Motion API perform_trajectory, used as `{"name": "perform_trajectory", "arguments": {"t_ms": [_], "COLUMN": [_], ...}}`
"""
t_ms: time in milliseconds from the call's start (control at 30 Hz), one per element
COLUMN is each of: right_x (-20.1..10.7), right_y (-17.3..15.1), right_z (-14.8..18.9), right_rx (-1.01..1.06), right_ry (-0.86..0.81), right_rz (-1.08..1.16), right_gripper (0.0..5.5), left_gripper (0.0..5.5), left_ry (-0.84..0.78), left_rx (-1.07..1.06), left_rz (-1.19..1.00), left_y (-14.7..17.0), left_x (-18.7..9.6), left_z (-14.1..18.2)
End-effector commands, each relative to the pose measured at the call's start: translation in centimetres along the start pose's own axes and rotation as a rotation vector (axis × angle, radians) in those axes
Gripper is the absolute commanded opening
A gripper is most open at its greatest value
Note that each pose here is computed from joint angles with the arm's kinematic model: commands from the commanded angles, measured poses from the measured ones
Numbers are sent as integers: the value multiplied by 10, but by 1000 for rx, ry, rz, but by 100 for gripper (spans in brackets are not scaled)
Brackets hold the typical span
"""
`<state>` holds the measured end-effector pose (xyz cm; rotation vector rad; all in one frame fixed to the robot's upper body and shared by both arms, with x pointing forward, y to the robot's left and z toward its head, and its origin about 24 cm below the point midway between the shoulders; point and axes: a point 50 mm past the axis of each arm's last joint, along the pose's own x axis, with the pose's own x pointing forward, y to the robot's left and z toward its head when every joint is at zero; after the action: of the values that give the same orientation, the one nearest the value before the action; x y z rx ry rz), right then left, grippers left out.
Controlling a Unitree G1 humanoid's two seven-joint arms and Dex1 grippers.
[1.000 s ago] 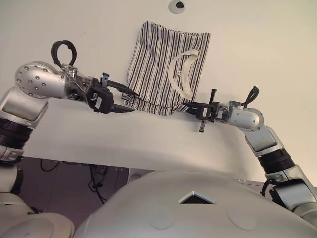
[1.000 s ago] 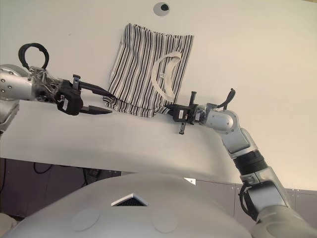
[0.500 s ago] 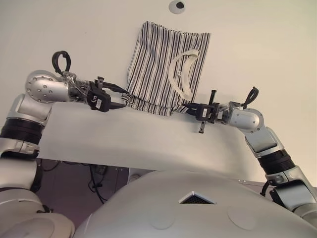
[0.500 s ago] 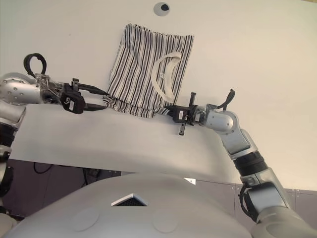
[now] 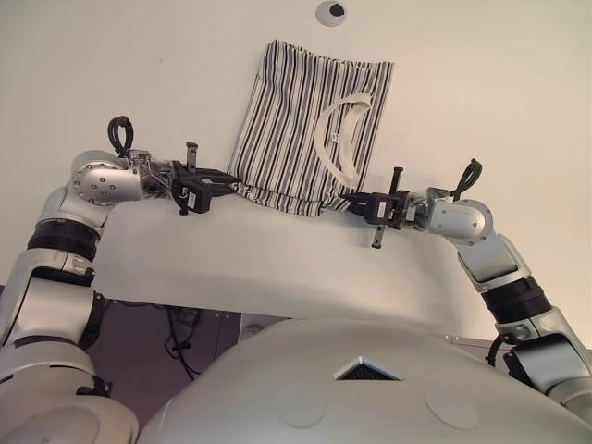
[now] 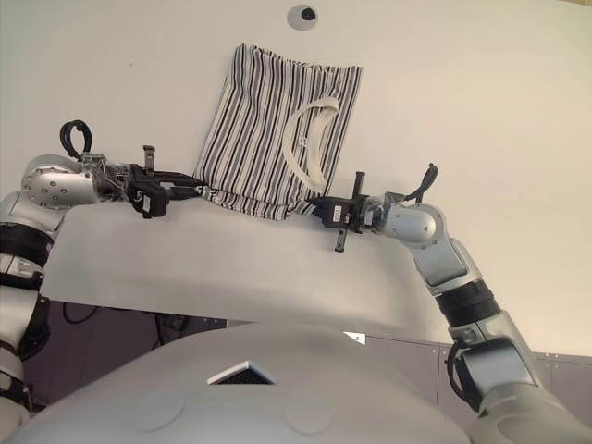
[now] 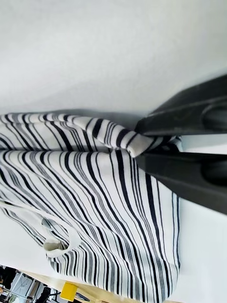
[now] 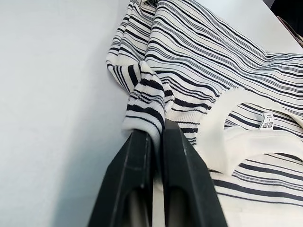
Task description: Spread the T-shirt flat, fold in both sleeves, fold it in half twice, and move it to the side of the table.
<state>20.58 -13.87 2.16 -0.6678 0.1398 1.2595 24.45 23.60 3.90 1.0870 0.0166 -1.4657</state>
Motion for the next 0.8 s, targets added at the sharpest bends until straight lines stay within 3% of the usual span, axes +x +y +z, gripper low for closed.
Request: {"name": "perform_trajectory", "arguments": {"t_ms": [33, 133, 233, 300, 367, 600, 800], "right_x": [-4, -25, -72, -96, -106, -88, -58], "right_y": [1, -4, -4, -10, -18, -66, -85], "right_z": [-5, 12, 31, 40, 45, 26, -3], "right_rx": [49, 361, 660, 757, 798, 820, 825], "right_ry": [23, -134, -231, -267, -282, -311, -207], "right_rz": [24, 40, 227, 287, 281, -93, -332], "right_gripper": [4, 4, 3, 3, 3, 3, 3], "left_gripper": [0, 0, 0, 0, 0, 0, 0], "left_ry": [1, -88, -271, -379, -448, -433, -264], "left_rx": [-31, -222, -604, -750, -820, -892, -938], "left_rz": [-73, -105, -394, -564, -570, -25, 161], "left_y": [-6, 8, 0, 2, 5, 55, 56], "left_x": [9, 4, -19, -35, -39, -10, 9], "left_z": [-3, 11, 56, 88, 97, 48, 7]}}
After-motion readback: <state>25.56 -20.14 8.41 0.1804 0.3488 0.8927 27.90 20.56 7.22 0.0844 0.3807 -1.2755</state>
